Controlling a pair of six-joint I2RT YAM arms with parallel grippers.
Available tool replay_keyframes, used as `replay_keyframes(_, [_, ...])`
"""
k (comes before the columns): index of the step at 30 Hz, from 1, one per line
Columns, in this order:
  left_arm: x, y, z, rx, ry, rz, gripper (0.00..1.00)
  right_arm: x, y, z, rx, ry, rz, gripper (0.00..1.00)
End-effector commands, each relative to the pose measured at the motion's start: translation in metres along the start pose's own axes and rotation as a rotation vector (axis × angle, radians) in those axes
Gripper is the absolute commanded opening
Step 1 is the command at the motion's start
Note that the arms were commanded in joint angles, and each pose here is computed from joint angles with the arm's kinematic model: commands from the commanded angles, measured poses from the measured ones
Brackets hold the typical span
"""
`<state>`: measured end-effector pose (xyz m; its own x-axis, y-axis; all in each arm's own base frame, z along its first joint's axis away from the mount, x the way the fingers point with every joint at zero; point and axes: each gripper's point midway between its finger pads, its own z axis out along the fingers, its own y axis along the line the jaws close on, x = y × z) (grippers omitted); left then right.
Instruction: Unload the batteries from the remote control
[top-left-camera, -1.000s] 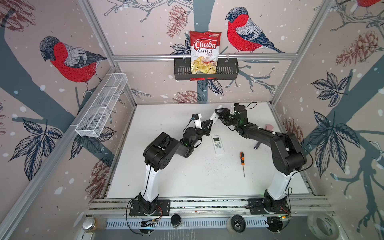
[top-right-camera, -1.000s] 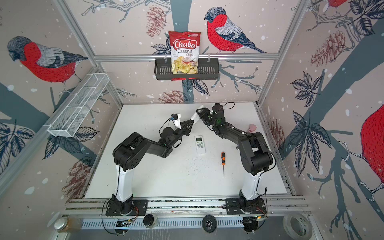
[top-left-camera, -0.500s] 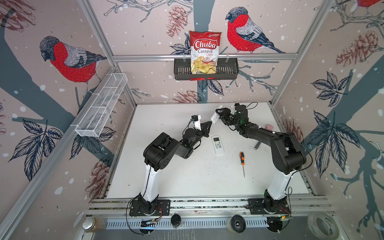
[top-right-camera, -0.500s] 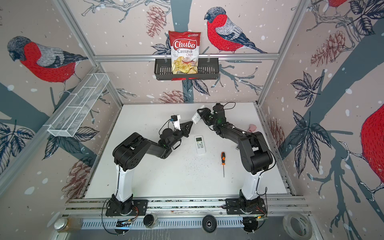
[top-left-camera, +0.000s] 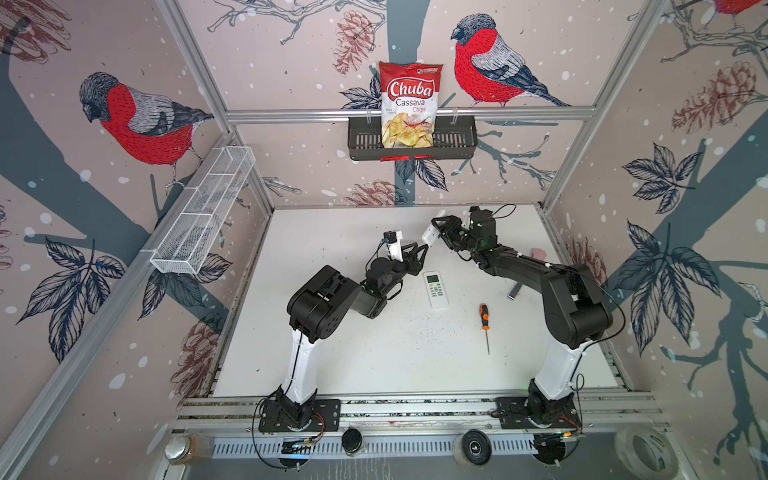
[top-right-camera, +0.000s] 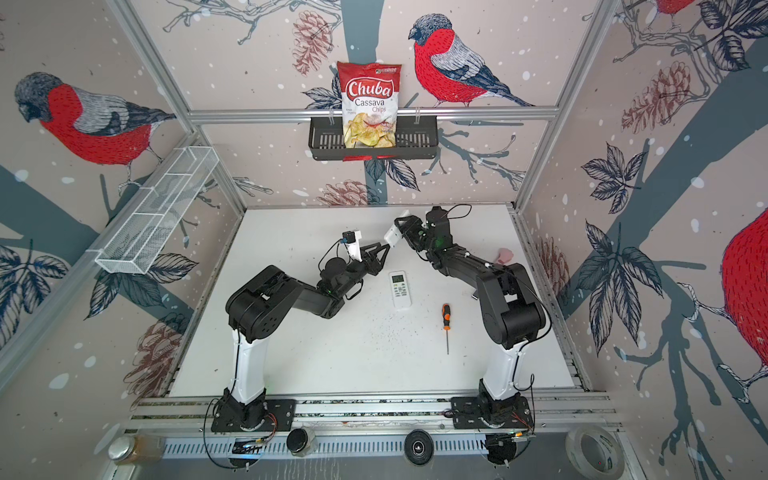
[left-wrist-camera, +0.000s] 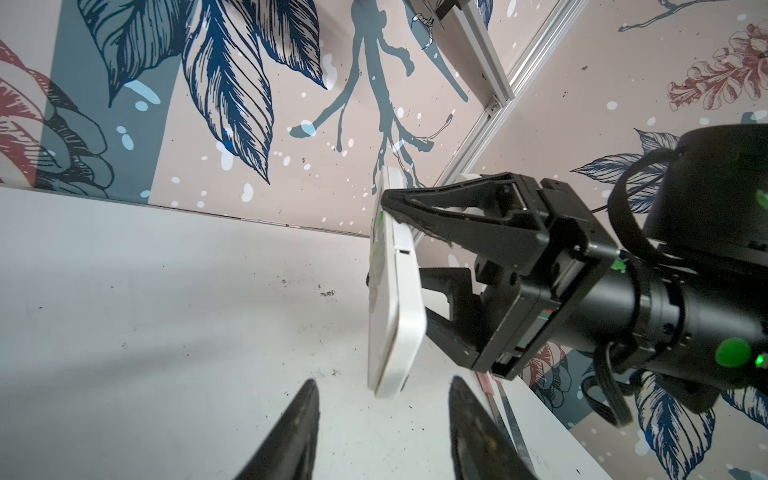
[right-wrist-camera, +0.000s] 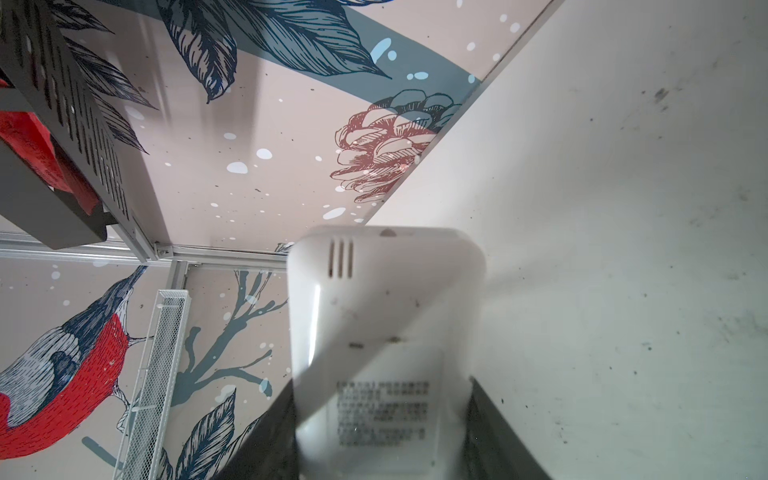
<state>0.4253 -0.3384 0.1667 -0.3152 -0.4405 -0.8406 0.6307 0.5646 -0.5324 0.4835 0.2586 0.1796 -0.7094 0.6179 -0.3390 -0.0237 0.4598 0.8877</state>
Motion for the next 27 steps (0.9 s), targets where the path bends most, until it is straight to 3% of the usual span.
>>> replay_keyframes(1, [-0.012,-0.014,0.003,0.051,-0.044,0.001,0.43,-0.003,0.007,-0.001,-0.019,-0.014,-0.029,0.21])
replay_keyframes(10, [-0.009,-0.027,0.008,0.085,-0.040,-0.001,0.32,-0.003,0.001,0.002,-0.010,-0.012,-0.028,0.21])
replay_keyframes(27, [-0.003,-0.020,0.012,0.053,-0.027,-0.001,0.31,-0.001,0.003,0.003,-0.012,-0.008,-0.029,0.21])
